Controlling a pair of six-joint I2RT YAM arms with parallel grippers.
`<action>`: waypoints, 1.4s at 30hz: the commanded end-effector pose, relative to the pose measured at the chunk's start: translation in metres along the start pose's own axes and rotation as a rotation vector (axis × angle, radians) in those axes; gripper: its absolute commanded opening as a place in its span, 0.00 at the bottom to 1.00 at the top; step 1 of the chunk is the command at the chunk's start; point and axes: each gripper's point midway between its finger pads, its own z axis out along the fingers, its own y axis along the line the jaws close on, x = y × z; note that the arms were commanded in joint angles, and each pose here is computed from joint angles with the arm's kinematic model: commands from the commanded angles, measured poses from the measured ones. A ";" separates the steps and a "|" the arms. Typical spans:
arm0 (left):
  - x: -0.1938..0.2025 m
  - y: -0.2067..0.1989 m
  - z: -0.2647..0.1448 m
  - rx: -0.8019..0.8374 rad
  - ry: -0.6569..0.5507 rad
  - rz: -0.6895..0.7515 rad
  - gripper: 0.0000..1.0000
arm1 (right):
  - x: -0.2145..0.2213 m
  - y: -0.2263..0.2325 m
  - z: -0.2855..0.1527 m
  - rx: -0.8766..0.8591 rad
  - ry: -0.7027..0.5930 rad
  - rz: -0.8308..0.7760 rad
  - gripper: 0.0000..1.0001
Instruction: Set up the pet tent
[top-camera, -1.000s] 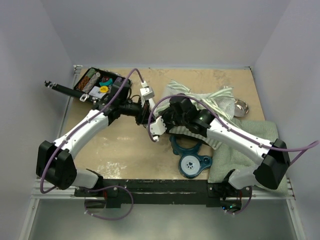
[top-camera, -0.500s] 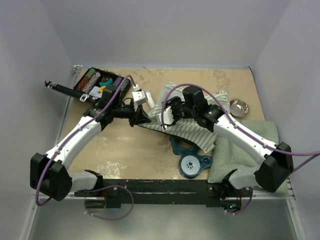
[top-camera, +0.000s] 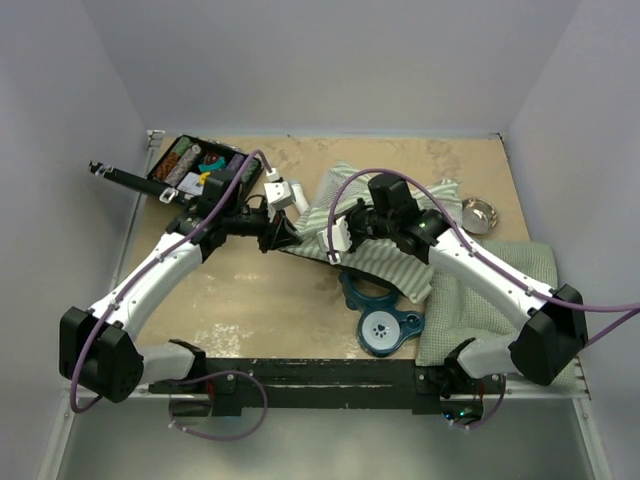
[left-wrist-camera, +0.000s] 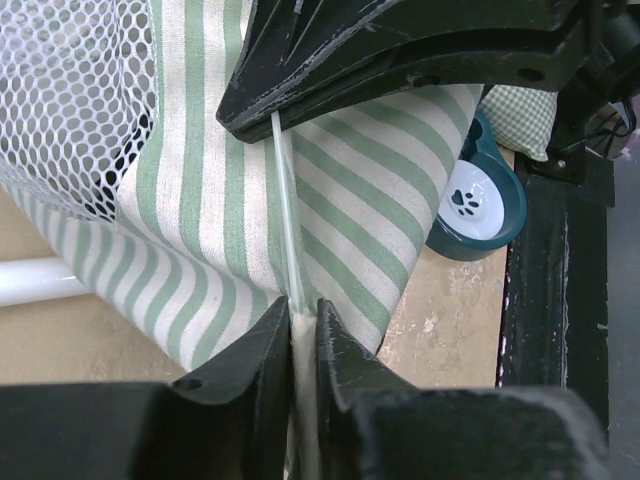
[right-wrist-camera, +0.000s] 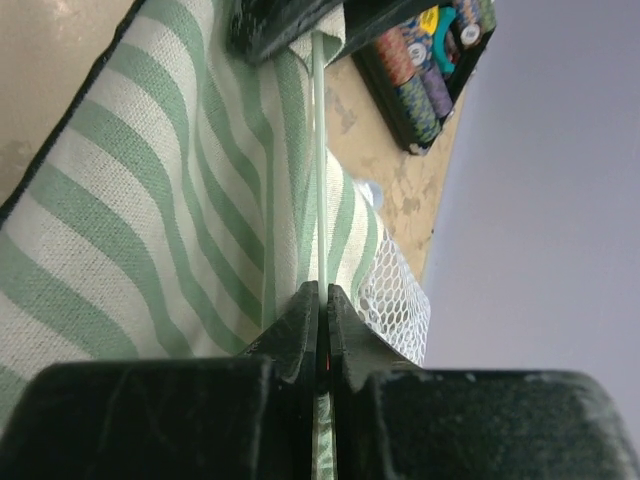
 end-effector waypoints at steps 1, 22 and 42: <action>-0.021 -0.018 -0.001 0.072 -0.028 0.022 0.25 | 0.030 -0.001 -0.022 0.022 0.183 0.008 0.00; -0.047 -0.005 0.049 0.102 -0.065 -0.073 0.30 | -0.004 -0.003 -0.007 0.005 0.112 -0.006 0.00; 0.022 -0.009 -0.003 -0.031 0.060 -0.017 0.00 | -0.012 -0.051 -0.069 0.222 0.070 0.381 0.60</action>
